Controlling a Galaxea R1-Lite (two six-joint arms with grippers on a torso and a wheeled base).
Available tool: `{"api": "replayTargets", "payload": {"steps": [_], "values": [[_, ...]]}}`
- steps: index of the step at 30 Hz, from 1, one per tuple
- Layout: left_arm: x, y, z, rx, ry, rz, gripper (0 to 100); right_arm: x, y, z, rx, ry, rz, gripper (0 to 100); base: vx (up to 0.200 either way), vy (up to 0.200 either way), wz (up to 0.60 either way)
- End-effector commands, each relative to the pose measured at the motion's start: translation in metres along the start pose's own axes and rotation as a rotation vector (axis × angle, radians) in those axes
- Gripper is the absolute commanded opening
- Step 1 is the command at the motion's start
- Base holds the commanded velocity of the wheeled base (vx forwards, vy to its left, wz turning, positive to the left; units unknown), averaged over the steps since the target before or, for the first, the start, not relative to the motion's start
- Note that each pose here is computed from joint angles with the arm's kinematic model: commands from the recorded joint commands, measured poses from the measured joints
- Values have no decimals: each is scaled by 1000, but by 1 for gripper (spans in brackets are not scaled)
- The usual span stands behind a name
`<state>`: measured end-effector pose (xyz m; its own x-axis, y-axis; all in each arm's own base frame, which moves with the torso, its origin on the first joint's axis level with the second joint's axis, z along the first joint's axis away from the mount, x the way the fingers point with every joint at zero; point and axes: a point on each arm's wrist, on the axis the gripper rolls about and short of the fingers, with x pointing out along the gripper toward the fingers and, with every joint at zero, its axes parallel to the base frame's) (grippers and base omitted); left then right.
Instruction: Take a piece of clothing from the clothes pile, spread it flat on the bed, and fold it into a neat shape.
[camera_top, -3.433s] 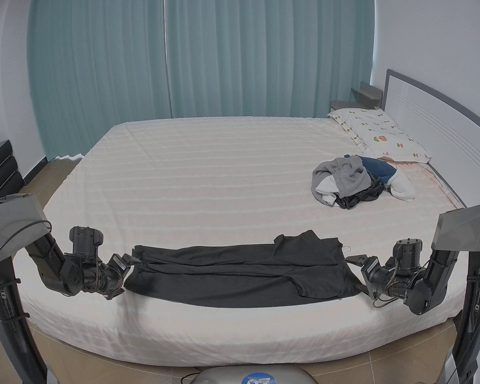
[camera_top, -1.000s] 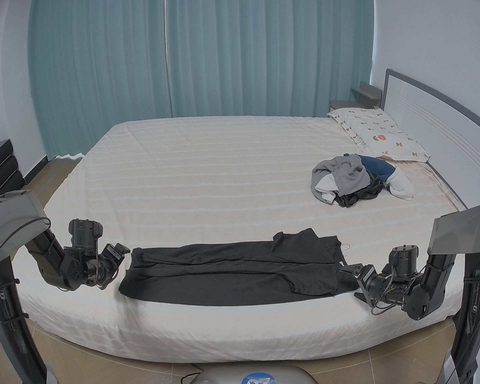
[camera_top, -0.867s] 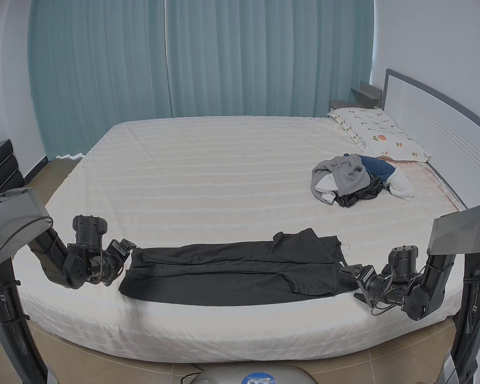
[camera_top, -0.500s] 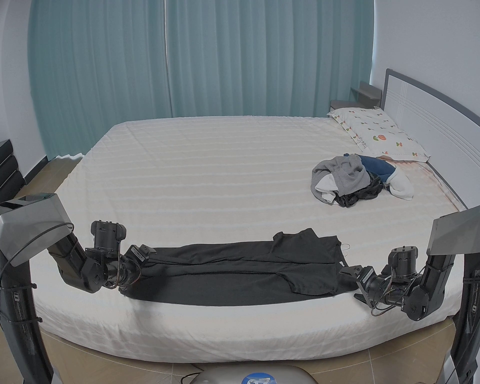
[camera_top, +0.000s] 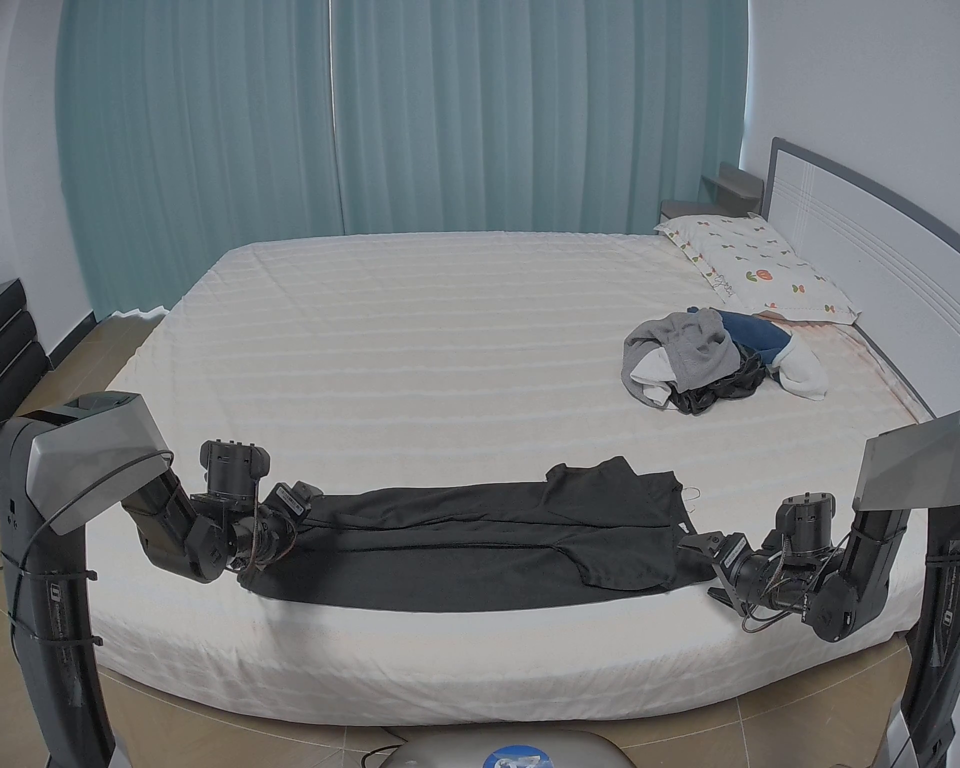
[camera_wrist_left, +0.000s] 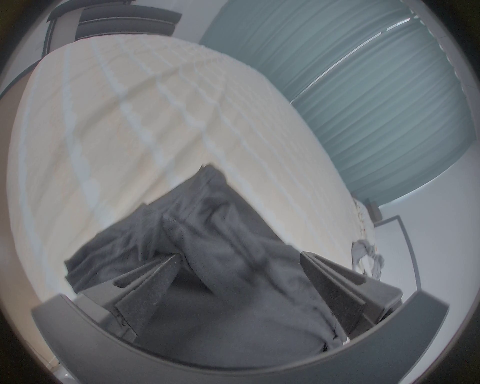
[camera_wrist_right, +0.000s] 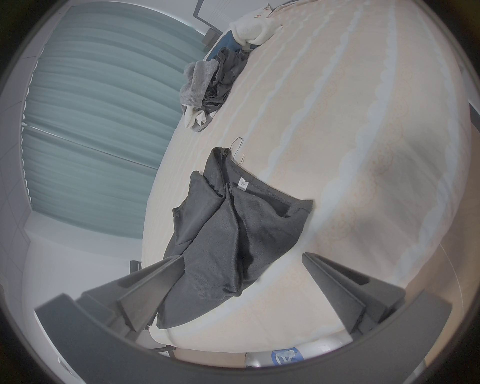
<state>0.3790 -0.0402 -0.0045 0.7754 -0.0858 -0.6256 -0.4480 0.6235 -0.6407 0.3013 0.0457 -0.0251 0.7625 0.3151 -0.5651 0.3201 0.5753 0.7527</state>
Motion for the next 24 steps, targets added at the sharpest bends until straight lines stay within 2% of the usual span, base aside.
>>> {"api": "replayTargets", "payload": {"steps": [1, 4, 10, 14, 24], "values": [[15, 7, 5, -34, -70, 6, 100, 1, -2, -1, -7, 6, -8, 100, 0, 0, 0], [18, 9, 8, -46, -114, -20, 100, 1, -3, -1, -10, 6, -8, 100, 0, 0, 0], [18, 6, 11, -69, -146, -45, 100, 1, -3, -1, -12, 6, -8, 100, 0, 0, 0], [17, 7, 10, -84, -151, -38, 100, 1, -2, -1, -15, 1, 2, 100, 0, 0, 0], [10, 16, 30, -121, -192, -27, 100, 1, -2, -2, -15, 1, 2, 100, 0, 0, 0]]}}
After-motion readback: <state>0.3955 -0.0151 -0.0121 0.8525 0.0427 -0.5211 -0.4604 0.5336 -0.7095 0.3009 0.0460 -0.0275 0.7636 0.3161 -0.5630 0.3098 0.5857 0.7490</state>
